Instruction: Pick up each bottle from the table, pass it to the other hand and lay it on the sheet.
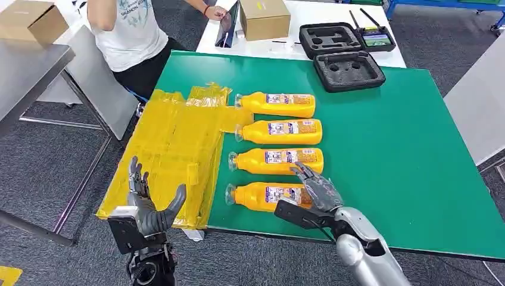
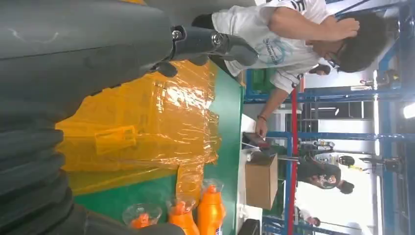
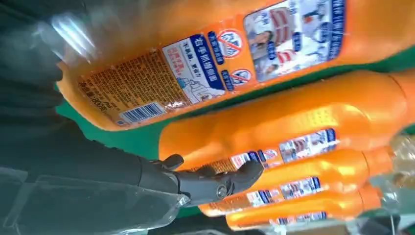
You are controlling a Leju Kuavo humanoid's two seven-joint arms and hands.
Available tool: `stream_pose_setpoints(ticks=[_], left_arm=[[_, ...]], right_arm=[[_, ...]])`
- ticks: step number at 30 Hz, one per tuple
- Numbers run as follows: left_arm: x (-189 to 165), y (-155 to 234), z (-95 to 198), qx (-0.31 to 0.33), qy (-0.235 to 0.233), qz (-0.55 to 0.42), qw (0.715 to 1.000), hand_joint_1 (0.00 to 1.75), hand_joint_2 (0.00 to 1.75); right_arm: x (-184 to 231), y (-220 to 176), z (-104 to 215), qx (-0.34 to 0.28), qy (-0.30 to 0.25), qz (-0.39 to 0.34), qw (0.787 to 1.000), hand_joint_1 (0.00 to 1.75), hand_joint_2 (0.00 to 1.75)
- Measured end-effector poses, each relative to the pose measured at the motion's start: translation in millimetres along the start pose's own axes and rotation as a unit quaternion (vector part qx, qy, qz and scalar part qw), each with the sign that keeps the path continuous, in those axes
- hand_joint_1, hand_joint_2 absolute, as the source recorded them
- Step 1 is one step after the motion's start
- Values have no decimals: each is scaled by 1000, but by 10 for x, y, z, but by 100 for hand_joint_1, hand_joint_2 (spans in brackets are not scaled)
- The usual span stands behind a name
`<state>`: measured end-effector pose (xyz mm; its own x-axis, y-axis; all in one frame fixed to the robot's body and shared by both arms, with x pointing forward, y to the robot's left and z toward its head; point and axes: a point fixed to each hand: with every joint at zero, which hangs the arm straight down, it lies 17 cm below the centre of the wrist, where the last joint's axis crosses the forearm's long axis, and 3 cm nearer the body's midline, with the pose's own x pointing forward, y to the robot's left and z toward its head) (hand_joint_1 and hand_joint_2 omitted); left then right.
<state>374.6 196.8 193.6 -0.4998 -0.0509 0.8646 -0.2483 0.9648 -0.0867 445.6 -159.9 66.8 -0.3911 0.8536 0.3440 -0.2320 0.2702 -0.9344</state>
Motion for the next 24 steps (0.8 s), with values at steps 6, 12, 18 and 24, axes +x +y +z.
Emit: stream_pose_setpoints(ticks=[6,12,18,24], left_arm=[[-42,-10,-12,-2,4,1,1000,0,175],[-78,-25,-41,-3,8,7,1000,0,175],[-107,-2,-24,-1,11,8,1000,0,175],[-129,-20,5,-4,14,8,1000,0,175]], right_arm=[[-119,125,-46,28,5,4,1000,0,175],[-200,184,-76,47,6,5,999,0,175],[-216,227,-92,57,3,13,998,0,175],[-228,273,-86,67,2,18,998,133,175]])
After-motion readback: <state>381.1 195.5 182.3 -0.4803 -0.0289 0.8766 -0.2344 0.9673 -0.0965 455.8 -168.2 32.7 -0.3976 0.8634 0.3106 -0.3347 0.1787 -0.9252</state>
